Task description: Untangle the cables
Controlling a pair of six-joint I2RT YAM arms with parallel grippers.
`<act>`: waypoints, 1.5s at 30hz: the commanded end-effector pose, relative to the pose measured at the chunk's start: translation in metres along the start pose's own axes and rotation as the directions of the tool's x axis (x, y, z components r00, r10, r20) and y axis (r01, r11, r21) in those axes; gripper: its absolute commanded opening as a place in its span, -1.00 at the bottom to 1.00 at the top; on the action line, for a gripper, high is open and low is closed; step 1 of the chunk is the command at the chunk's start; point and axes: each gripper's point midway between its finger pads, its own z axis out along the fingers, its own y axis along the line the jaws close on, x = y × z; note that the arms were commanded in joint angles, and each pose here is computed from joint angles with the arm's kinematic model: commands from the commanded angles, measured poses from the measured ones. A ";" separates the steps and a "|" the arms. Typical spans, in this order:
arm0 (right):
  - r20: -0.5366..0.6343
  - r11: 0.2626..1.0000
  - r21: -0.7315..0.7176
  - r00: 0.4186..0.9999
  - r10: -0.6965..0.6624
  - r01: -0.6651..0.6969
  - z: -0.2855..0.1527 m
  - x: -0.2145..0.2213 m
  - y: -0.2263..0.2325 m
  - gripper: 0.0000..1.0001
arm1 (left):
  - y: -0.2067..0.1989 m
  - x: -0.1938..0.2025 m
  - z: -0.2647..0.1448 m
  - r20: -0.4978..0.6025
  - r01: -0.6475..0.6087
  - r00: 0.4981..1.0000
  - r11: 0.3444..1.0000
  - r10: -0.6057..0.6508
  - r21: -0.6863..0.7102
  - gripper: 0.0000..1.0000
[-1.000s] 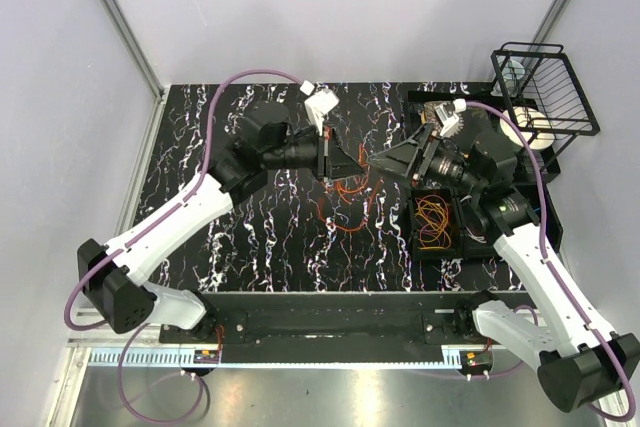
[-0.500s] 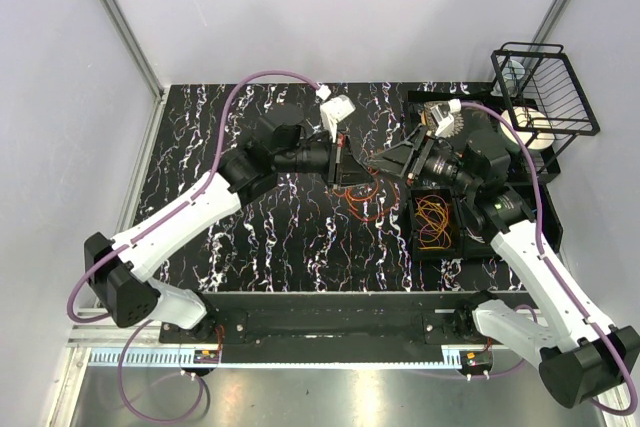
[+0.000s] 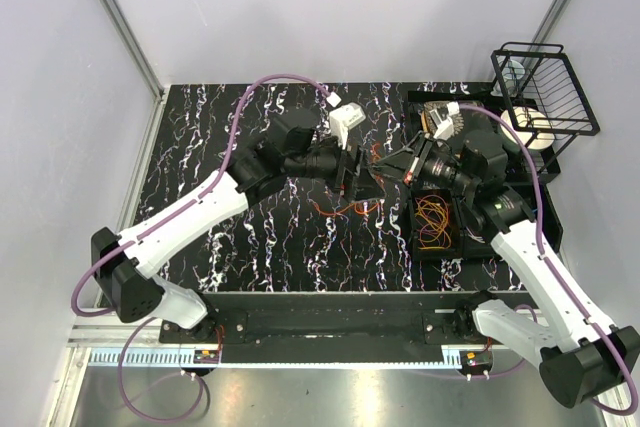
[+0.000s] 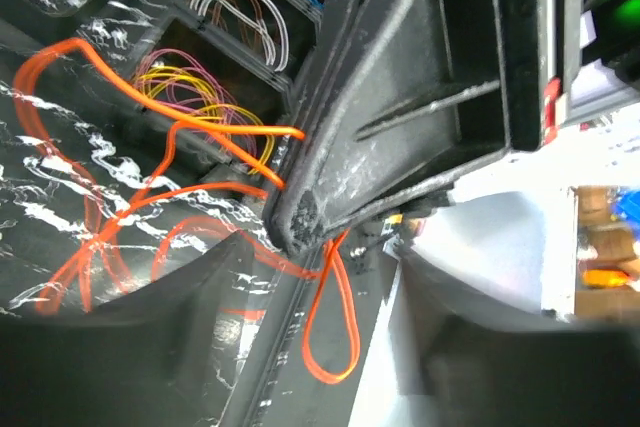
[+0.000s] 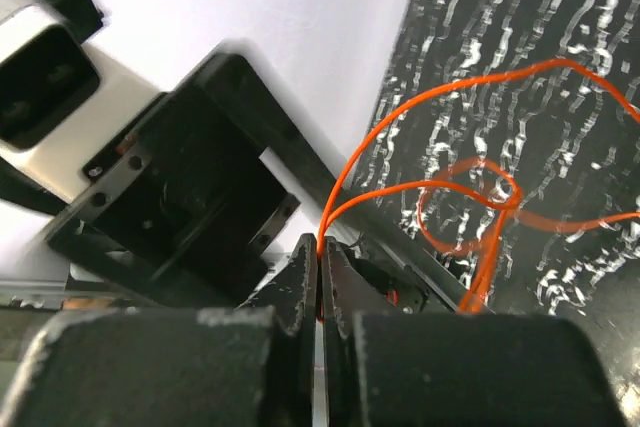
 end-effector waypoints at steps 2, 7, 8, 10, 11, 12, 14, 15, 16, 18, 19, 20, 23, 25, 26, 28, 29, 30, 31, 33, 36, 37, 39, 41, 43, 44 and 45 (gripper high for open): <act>0.061 0.993 0.057 0.992 -0.111 0.108 -0.010 -0.020 0.022 -1.00 | 0.009 -0.008 -0.024 0.055 -0.029 0.998 0.989 0.037 -0.147 0.98; 0.124 0.971 0.174 0.974 -0.189 0.166 -0.017 -0.044 0.024 -1.00 | 0.036 0.011 -0.065 0.089 -0.006 0.995 0.943 0.038 -0.333 0.98; 0.126 0.964 0.196 0.970 -0.207 0.180 -0.019 -0.048 0.025 -1.00 | 0.037 0.019 -0.079 0.095 0.002 0.995 0.933 0.035 -0.360 0.97; 0.144 0.947 0.260 0.963 -0.229 0.187 -0.022 -0.056 0.018 -1.00 | 0.049 0.022 -0.098 0.124 0.024 0.992 0.898 0.034 -0.440 0.97; 0.160 0.942 0.274 0.957 -0.241 0.191 -0.024 -0.062 0.023 -1.00 | 0.051 0.031 -0.111 0.125 0.033 0.992 0.883 0.029 -0.468 0.98; 0.170 0.936 0.296 0.953 -0.251 0.193 -0.025 -0.066 0.021 -1.00 | 0.055 0.035 -0.118 0.130 0.041 0.991 0.868 0.028 -0.494 0.97; 0.202 0.914 0.355 0.938 -0.282 0.198 -0.031 -0.077 0.019 -1.00 | 0.063 0.046 -0.138 0.142 0.057 0.990 0.832 0.026 -0.552 0.97; 0.215 0.906 0.374 0.932 -0.292 0.197 -0.034 -0.081 0.018 -1.00 | 0.068 0.049 -0.146 0.152 0.065 0.988 0.811 0.031 -0.582 0.98; 0.242 0.891 0.411 0.920 -0.309 0.191 -0.038 -0.089 0.016 -1.00 | 0.076 0.051 -0.155 0.167 0.077 0.985 0.778 0.036 -0.624 0.98; 0.263 0.868 0.458 0.904 -0.338 0.192 -0.046 -0.098 0.016 -1.00 | 0.083 0.063 -0.171 0.176 0.096 0.984 0.734 0.032 -0.673 0.97; 0.295 0.845 0.505 0.885 -0.359 0.175 -0.053 -0.107 0.012 -1.00 | 0.090 0.065 -0.180 0.189 0.109 0.981 0.697 0.038 -0.709 0.98; 0.306 0.832 0.529 0.878 -0.368 0.165 -0.060 -0.110 0.013 -1.00 | 0.092 0.072 -0.188 0.188 0.116 0.982 0.678 0.034 -0.726 0.97; 0.375 0.764 0.637 0.824 -0.426 0.105 -0.085 -0.128 0.005 -1.00 | 0.097 0.085 -0.198 0.184 0.120 0.982 0.649 0.032 -0.751 0.98; 0.414 0.705 0.707 0.782 -0.465 0.045 -0.105 -0.139 -0.004 -1.00 | 0.101 0.092 -0.200 0.178 0.120 0.984 0.638 0.027 -0.761 0.98; 0.435 0.692 0.722 0.763 -0.477 0.021 -0.115 -0.141 -0.003 -1.00 | 0.104 0.100 -0.202 0.167 0.118 0.986 0.628 0.018 -0.769 0.97; 0.478 0.641 0.766 0.714 -0.511 -0.054 -0.136 -0.149 -0.009 -1.00 | 0.108 0.106 -0.205 0.159 0.119 0.987 0.607 0.012 -0.786 0.98; 0.493 0.628 0.775 0.695 -0.524 -0.076 -0.145 -0.150 -0.010 -1.00 | 0.112 0.112 -0.206 0.148 0.117 0.989 0.596 0.004 -0.795 0.97; 0.503 0.612 0.785 0.677 -0.537 -0.099 -0.153 -0.151 -0.012 -1.00 | 0.113 0.115 -0.207 0.145 0.116 0.989 0.593 0.002 -0.797 0.97; 0.518 0.575 0.805 0.646 -0.561 -0.146 -0.166 -0.155 -0.017 -1.00 | 0.116 0.121 -0.206 0.134 0.112 0.991 0.587 -0.005 -0.802 0.97; 0.537 0.545 0.815 0.608 -0.585 -0.195 -0.183 -0.156 -0.017 -1.00 | 0.117 0.124 -0.206 0.131 0.112 0.991 0.588 -0.010 -0.801 0.97; 0.535 0.459 0.842 0.543 -0.647 -0.283 -0.210 -0.161 -0.023 -1.00 | 0.121 0.131 -0.207 0.135 0.123 0.991 0.577 -0.021 -0.807 0.97; 0.532 0.418 0.847 0.508 -0.678 -0.329 -0.224 -0.163 -0.024 -1.00 | 0.120 0.130 -0.206 0.138 0.121 0.990 0.583 -0.017 -0.803 0.97; 0.527 0.380 0.846 0.474 -0.706 -0.374 -0.237 -0.164 -0.026 -1.00 | 0.119 0.130 -0.206 0.141 0.121 0.990 0.589 -0.012 -0.799 0.98; 0.537 0.351 0.823 0.411 -0.737 -0.446 -0.256 -0.164 -0.024 -1.00 | 0.120 0.130 -0.207 0.151 0.125 0.989 0.587 -0.005 -0.800 0.97; 0.546 0.335 0.791 0.342 -0.765 -0.512 -0.273 -0.163 -0.022 -1.00 | 0.121 0.131 -0.206 0.154 0.124 0.988 0.591 0.000 -0.797 0.98; 0.546 0.330 0.779 0.320 -0.774 -0.533 -0.280 -0.161 -0.022 -1.00 | 0.120 0.131 -0.206 0.157 0.126 0.988 0.594 0.001 -0.795 0.97; 0.547 0.325 0.766 0.295 -0.784 -0.555 -0.286 -0.160 -0.022 -1.00 | 0.120 0.131 -0.206 0.157 0.126 0.988 0.594 0.001 -0.795 0.97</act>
